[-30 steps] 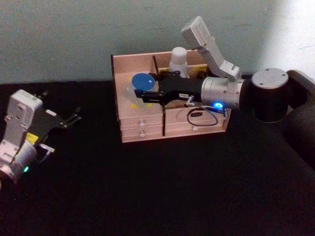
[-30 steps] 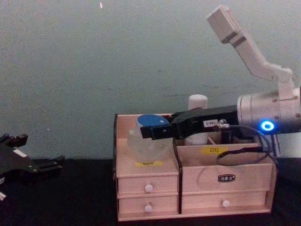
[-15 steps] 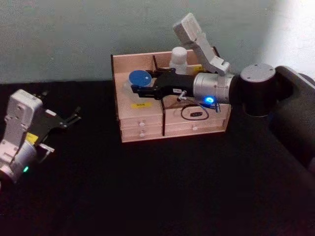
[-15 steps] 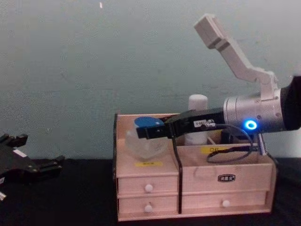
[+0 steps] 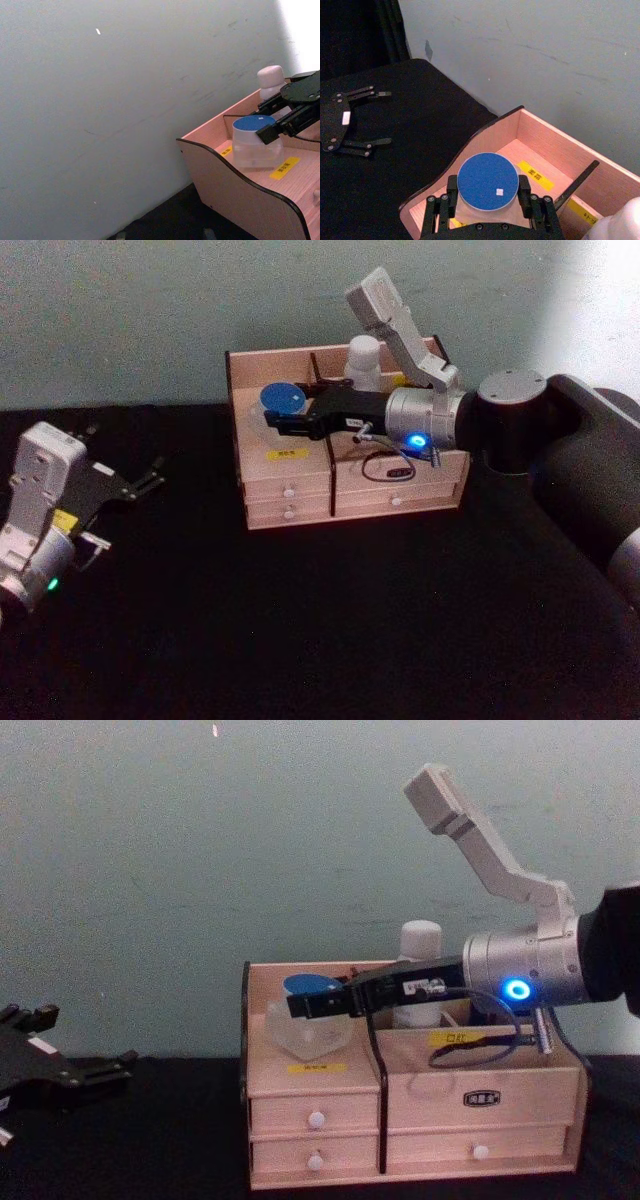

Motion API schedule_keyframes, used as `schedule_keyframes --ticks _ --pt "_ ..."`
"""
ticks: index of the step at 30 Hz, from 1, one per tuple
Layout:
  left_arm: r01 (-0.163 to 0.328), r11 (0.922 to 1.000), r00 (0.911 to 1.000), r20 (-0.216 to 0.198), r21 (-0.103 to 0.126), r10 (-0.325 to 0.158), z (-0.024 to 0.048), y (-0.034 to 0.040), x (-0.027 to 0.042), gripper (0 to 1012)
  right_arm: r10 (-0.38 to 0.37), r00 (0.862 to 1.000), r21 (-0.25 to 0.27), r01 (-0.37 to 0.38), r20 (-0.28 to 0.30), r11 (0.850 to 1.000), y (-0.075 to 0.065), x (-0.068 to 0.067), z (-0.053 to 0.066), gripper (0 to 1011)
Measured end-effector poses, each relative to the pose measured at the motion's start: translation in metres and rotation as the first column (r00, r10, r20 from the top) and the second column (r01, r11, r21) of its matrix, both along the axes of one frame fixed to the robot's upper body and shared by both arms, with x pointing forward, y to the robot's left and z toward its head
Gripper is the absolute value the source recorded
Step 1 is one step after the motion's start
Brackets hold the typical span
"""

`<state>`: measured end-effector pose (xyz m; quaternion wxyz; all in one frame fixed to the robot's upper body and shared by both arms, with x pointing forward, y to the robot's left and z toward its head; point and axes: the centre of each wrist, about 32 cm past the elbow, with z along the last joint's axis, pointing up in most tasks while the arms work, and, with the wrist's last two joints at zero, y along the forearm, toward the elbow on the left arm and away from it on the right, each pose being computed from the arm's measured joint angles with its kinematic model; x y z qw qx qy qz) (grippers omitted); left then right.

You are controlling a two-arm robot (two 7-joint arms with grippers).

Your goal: Pick up the facial cleanser and watermelon frost from the table and place them into the tiered storage box.

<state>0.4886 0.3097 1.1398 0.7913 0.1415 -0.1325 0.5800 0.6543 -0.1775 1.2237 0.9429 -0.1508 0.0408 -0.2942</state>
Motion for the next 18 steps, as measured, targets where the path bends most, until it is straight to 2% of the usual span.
schedule_keyframes --ticks 18 --pt "0.0 1.0 1.0 0.0 0.0 0.0 0.0 0.0 0.0 1001 -0.003 1.0 -0.005 0.003 -0.005 1.0 0.0013 0.0007 -0.0004 724"
